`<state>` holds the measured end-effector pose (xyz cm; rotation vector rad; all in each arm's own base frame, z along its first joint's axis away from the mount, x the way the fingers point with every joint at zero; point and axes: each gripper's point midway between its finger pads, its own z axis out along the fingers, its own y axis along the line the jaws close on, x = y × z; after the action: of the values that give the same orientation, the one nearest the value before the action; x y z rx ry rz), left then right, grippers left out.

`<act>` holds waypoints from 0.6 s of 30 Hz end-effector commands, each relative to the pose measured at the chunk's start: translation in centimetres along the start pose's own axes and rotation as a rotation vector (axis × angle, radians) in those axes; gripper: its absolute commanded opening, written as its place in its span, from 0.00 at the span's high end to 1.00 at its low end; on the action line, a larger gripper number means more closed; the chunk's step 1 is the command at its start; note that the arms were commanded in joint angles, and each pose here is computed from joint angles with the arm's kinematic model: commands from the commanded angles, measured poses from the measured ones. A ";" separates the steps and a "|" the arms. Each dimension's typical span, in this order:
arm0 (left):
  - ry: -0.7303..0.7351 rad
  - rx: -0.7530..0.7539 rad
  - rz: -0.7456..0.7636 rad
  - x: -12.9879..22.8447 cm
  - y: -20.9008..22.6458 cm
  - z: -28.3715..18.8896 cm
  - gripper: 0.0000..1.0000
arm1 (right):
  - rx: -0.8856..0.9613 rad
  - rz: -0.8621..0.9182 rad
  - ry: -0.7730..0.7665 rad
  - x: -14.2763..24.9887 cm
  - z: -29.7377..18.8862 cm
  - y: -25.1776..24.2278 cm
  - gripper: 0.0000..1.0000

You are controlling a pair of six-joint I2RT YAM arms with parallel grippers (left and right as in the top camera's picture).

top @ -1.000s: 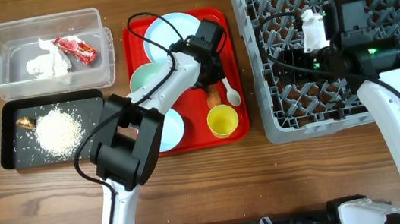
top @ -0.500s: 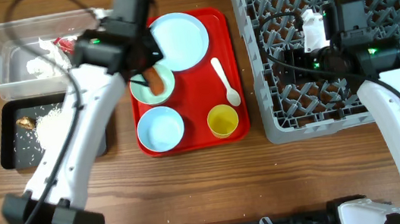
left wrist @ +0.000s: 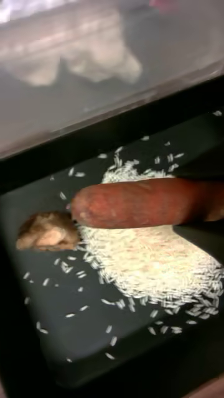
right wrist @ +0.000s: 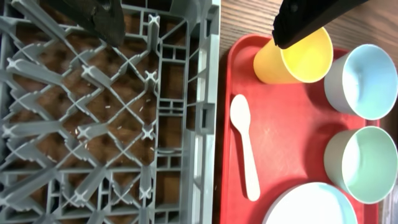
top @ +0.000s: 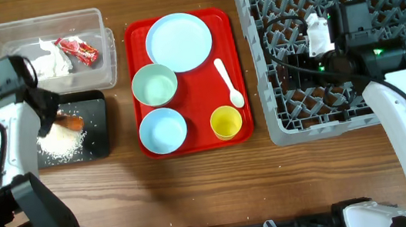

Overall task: Sort waste into correct bins and load items into the dishwasher rack
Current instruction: 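Place the carrot onto the black tray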

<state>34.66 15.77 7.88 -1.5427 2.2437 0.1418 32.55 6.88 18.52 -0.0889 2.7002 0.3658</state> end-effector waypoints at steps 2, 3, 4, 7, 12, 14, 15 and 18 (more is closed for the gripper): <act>0.001 -0.001 -0.029 1.9 2.1 2.9 0.92 | 0.009 0.006 -0.013 -0.5 -0.3 -0.1 0.21; 0.003 -0.002 -0.029 2.5 2.6 3.5 0.77 | 0.009 0.006 -0.010 -0.4 -0.3 -0.1 0.21; 0.010 -0.010 -0.027 2.9 2.9 3.7 0.69 | 0.010 0.007 -0.008 -0.3 -0.3 -0.1 0.21; 0.021 -0.008 -0.025 3.1 2.9 3.7 0.52 | 0.009 0.006 -0.011 -0.4 -0.3 -0.1 0.21; 0.099 0.078 0.042 4.3 1.4 3.3 0.16 | 0.009 0.003 -0.010 -0.4 -0.3 -0.1 0.20; 0.117 0.102 0.138 4.2 0.9 2.4 0.03 | 0.008 0.003 -0.017 -0.6 -0.3 -0.1 0.20; 0.117 0.103 0.166 3.9 0.7 1.6 0.00 | 0.004 0.002 -0.021 -0.7 -0.3 0.0 0.20; 0.116 0.155 0.289 2.7 -0.6 -1.7 0.00 | 0.005 0.000 -0.023 -0.7 -0.3 0.0 0.20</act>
<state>32.09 12.84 3.90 -1.3987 2.4770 0.0102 32.69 6.89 18.59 -0.0899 2.6933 0.3657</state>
